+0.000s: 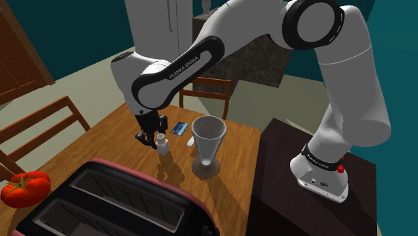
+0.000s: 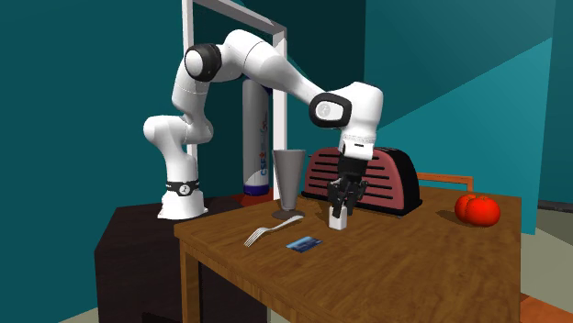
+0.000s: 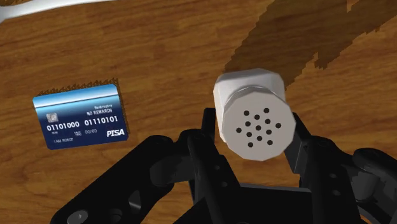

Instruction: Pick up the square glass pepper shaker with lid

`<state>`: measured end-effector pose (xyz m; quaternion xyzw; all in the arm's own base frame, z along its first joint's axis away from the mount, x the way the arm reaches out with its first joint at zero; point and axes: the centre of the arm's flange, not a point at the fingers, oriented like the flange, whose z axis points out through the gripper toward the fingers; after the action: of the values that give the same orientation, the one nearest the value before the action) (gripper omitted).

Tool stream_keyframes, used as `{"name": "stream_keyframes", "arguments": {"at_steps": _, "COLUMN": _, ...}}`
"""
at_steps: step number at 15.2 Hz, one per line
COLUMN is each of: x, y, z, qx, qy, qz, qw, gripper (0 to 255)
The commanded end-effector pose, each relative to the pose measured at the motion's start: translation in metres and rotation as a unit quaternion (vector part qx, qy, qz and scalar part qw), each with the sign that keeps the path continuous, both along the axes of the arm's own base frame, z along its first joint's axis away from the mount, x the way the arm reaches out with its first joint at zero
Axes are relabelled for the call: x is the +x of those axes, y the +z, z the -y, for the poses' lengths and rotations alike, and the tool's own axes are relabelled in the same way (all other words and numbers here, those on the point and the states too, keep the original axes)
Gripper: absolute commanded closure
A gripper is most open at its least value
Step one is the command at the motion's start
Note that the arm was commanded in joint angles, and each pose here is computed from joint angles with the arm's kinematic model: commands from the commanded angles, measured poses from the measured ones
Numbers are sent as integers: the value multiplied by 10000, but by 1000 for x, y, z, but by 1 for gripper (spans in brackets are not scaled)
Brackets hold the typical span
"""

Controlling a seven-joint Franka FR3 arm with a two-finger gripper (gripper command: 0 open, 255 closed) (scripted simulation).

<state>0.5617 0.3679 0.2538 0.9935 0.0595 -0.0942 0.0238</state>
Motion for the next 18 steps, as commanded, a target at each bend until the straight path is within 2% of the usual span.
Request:
{"name": "stream_keyframes", "arguments": {"at_steps": 1, "x": 0, "y": -1, "z": 0, "qx": -4, "qy": -2, "qz": -3, "qw": 10000, "gripper": 255}}
{"name": "stream_keyframes", "arguments": {"at_steps": 7, "x": 0, "y": -1, "z": 1, "qx": -4, "qy": -1, "qz": -4, "qw": 10000, "gripper": 255}}
{"name": "stream_keyframes", "arguments": {"at_steps": 18, "x": 0, "y": 57, "z": 1, "qx": -4, "qy": -1, "qz": -4, "qw": 10000, "gripper": 255}}
